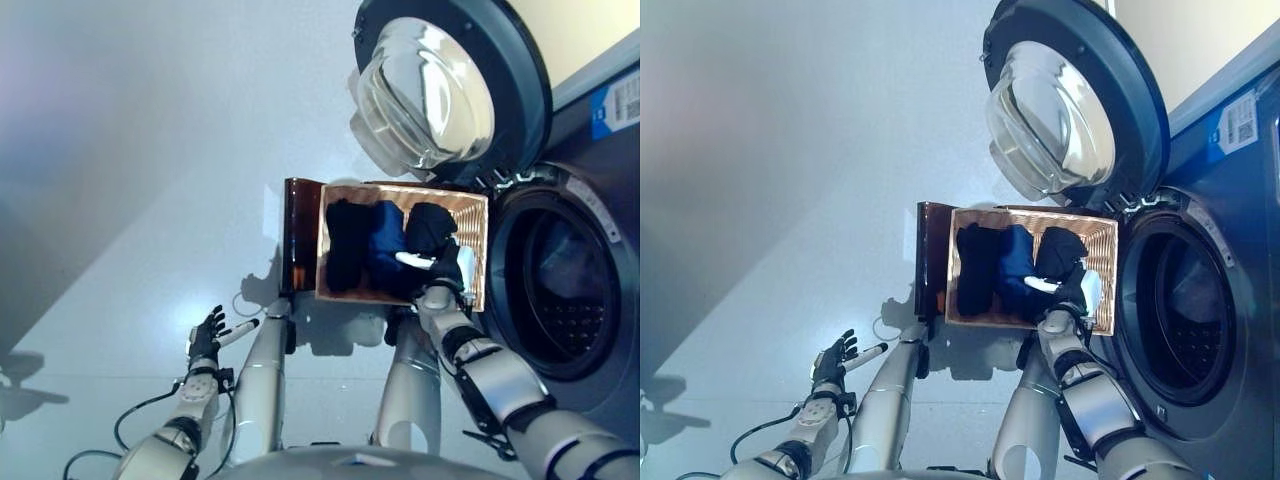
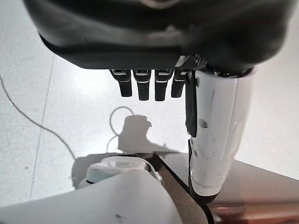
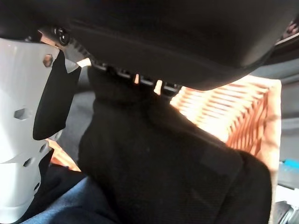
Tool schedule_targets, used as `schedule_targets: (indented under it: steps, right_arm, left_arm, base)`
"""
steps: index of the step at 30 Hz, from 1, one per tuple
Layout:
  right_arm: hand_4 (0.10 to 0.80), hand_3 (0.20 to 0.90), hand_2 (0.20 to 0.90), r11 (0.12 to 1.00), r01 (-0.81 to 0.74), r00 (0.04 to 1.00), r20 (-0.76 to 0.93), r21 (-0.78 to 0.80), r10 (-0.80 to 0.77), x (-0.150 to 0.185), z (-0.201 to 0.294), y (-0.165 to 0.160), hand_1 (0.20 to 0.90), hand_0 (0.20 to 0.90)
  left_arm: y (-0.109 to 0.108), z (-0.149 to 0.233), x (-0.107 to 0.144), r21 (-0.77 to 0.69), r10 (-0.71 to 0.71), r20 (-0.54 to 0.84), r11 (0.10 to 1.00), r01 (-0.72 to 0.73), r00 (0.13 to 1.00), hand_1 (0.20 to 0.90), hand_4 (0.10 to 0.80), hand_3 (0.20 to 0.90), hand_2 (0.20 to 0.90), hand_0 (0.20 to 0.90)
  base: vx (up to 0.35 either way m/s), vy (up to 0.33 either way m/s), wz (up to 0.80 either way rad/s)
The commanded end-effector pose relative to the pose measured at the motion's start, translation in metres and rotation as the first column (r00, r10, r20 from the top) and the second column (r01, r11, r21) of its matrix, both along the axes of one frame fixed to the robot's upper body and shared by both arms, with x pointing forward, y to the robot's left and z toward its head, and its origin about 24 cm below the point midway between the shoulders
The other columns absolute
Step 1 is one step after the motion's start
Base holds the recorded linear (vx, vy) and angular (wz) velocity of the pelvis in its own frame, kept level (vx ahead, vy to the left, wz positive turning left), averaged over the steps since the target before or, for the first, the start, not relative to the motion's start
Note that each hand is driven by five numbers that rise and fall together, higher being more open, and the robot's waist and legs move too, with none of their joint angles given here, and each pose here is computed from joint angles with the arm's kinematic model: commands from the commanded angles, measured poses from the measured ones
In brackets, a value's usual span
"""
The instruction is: Pick up the clothes and place them into the washing machine
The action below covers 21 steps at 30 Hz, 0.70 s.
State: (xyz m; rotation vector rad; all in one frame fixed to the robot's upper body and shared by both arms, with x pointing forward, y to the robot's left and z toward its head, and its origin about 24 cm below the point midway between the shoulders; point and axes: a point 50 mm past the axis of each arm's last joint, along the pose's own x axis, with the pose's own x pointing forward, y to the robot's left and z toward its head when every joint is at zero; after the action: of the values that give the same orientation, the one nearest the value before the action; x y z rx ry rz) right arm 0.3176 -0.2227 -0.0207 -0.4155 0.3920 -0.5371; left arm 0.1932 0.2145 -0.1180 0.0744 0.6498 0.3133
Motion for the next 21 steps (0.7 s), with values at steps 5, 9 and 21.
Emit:
schedule_targets:
  steps: [5,9,21]
  right_arm:
    - [0.800,0.900,0.900,0.995,0.065,0.989,0.141,-0.078,-0.053,0.017,0.036,-0.027,0.900,0.900]
    - [0.800,0.900,0.900,0.994,0.064,0.984,0.170,-0.084,-0.049,0.022,0.046,-0.029,0.900,0.900]
    - [0.800,0.900,0.900,0.994,0.026,0.986,0.169,-0.104,-0.009,0.029,0.055,-0.031,0.900,0.900]
  left_arm:
    - [0.035,0.003,-0.017,0.072,0.087,0.016,0.993,-0.088,0.996,0.900,0.800,0.900,0.900,0.900]
    - [0.035,0.005,-0.016,0.067,0.080,0.031,0.994,-0.082,0.996,0.900,0.800,0.900,0.900,0.900]
    - [0.032,0.009,-0.010,0.032,0.060,0.071,0.998,-0.063,0.996,0.900,0.800,0.900,0.900,0.900]
  base:
    - [0.000,0.000,0.00]
    - [0.000,0.000,0.00]
    - [0.018,0.002,0.04]
